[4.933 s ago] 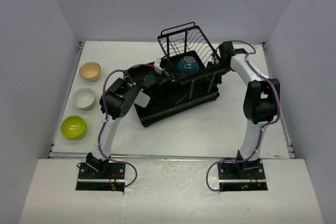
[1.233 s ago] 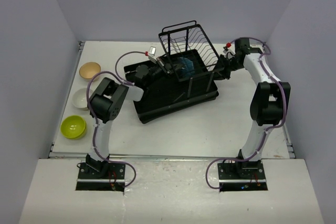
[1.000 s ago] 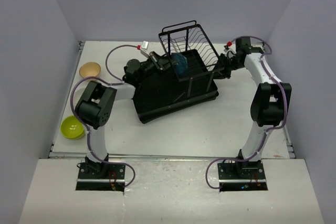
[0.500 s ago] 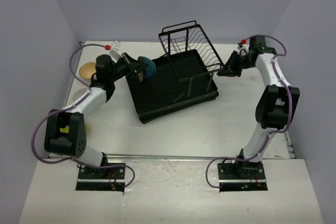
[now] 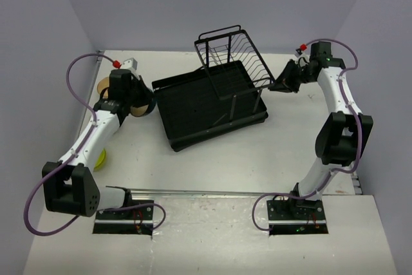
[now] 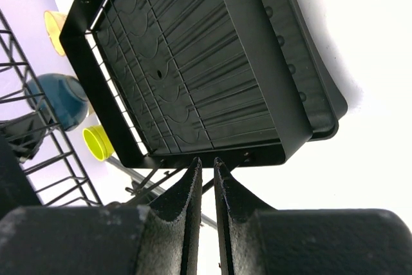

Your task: Unload the bowls from the dish rack

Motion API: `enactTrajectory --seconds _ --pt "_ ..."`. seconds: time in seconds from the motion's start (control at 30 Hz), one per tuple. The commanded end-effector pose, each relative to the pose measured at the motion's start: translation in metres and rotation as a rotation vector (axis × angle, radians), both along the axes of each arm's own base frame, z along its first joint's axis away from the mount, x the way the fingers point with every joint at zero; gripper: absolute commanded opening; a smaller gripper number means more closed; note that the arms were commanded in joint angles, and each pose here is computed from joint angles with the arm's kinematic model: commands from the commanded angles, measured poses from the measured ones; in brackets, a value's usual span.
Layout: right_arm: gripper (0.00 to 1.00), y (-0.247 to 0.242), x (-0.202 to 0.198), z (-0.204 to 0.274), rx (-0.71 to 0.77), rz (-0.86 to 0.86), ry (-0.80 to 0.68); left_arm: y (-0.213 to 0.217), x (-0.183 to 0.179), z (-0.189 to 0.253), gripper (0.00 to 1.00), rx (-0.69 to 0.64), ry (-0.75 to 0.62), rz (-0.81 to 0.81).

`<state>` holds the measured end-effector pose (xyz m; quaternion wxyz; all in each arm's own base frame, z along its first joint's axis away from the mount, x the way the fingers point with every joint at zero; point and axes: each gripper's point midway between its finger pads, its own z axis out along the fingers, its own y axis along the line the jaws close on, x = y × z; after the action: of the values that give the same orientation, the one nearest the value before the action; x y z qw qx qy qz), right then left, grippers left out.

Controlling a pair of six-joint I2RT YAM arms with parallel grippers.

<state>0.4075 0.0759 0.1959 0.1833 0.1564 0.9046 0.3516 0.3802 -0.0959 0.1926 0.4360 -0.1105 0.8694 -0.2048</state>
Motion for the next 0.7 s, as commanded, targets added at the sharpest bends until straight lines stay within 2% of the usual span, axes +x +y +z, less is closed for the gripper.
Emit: enactTrajectory --seconds 0.0,0.07,0.2,0.67 --pt "0.13 0.005 -0.008 0.013 0.019 0.01 -0.024 0.043 0.0 0.011 0.0 0.18 -0.029 0.118" --pt "0.14 0.005 -0.008 0.014 0.019 0.01 -0.028 0.051 -0.008 -0.002 0.0 0.219 0.032 0.143" --pt "0.14 0.005 -0.006 0.014 0.027 0.01 -0.026 0.056 -0.015 -0.007 0.0 0.231 0.028 0.165" --pt "0.14 0.003 -0.004 0.012 0.008 0.004 -0.029 0.073 -0.051 -0.09 0.0 0.332 0.306 0.187"
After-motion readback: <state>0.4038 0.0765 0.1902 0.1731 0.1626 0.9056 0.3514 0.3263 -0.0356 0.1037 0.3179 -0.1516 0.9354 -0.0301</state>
